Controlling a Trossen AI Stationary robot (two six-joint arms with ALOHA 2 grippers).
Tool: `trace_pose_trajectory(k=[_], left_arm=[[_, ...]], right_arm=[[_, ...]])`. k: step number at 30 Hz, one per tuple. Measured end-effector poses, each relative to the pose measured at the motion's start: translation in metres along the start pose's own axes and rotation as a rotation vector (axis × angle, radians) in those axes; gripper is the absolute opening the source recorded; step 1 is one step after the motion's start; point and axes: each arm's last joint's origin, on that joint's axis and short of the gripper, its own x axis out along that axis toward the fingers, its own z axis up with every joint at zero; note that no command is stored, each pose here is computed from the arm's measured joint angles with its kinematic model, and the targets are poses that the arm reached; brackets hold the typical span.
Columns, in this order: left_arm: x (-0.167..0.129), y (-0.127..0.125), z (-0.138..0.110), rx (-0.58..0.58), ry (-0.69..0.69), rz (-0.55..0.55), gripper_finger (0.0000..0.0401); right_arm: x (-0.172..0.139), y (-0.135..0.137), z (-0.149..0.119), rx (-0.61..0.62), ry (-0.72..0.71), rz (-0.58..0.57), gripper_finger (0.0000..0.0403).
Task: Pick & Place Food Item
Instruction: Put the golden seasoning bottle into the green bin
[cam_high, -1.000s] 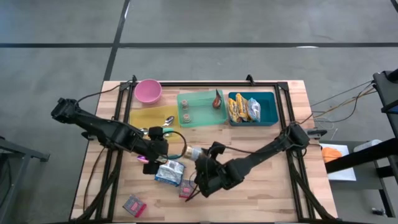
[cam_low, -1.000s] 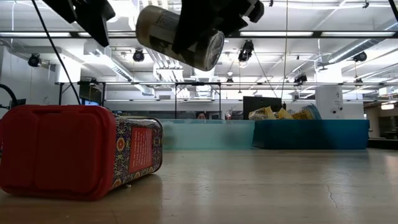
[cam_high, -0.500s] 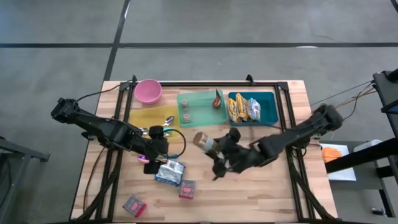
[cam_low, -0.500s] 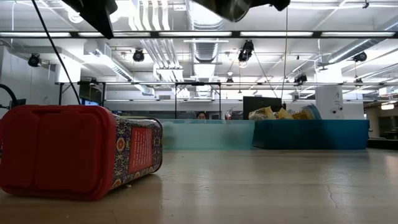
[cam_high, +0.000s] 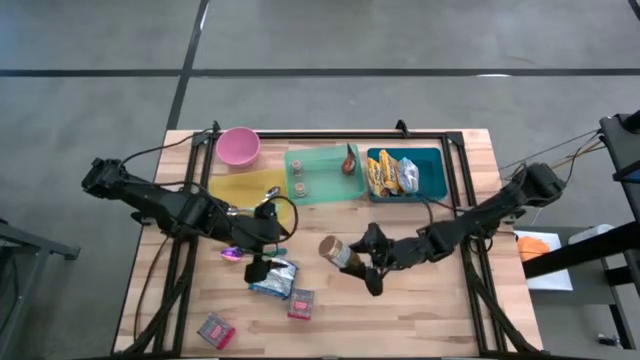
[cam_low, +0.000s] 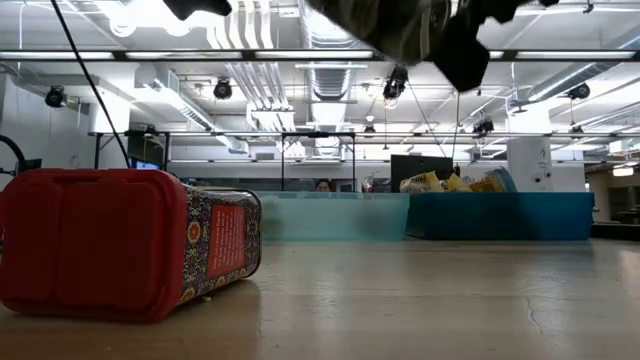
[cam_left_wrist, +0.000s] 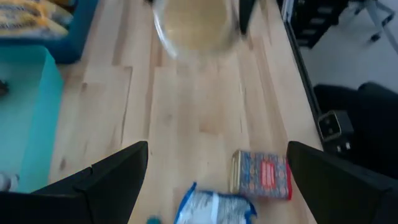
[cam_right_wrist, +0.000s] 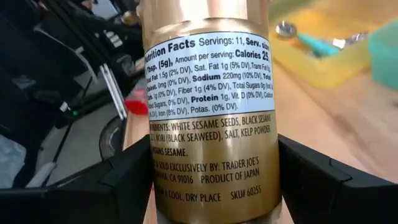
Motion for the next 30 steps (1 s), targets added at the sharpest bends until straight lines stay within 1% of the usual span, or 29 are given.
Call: trace_pose_trajectory(k=[3,6,8,12,16,21,30], left_arm=[[0.002,0.005,0.004,-0.017,-0.021,0.004,0.0391],[0.009,0.009,0.004,-0.034,0.003,0.001,0.0391],[0.016,0.009,0.003,-0.035,0.024,-0.009,0.0391],[0.031,0.007,0.002,0.024,0.063,-0.037,0.0391],[0.032,0.007,0.004,0.04,0.068,-0.068,0.0391],[0.03,0.004,0.009,0.038,0.022,-0.117,0.0391],[0.031,0.002,0.009,0.035,0.014,-0.183,0.0391]], right_arm=[[0.012,0.001,-0.008,0.001,0.03,0.032,0.0273],[0.025,0.009,-0.004,0.013,0.021,0.094,0.0273],[0.035,0.012,-0.002,0.0,0.031,0.106,0.0273],[0.053,0.016,0.001,-0.035,0.047,0.103,0.0273],[0.064,0.015,0.006,-0.028,0.038,0.097,0.0273],[0.072,0.013,0.009,-0.029,0.054,0.12,0.0273],[0.071,0.016,0.014,-0.041,0.031,0.169,0.0273]])
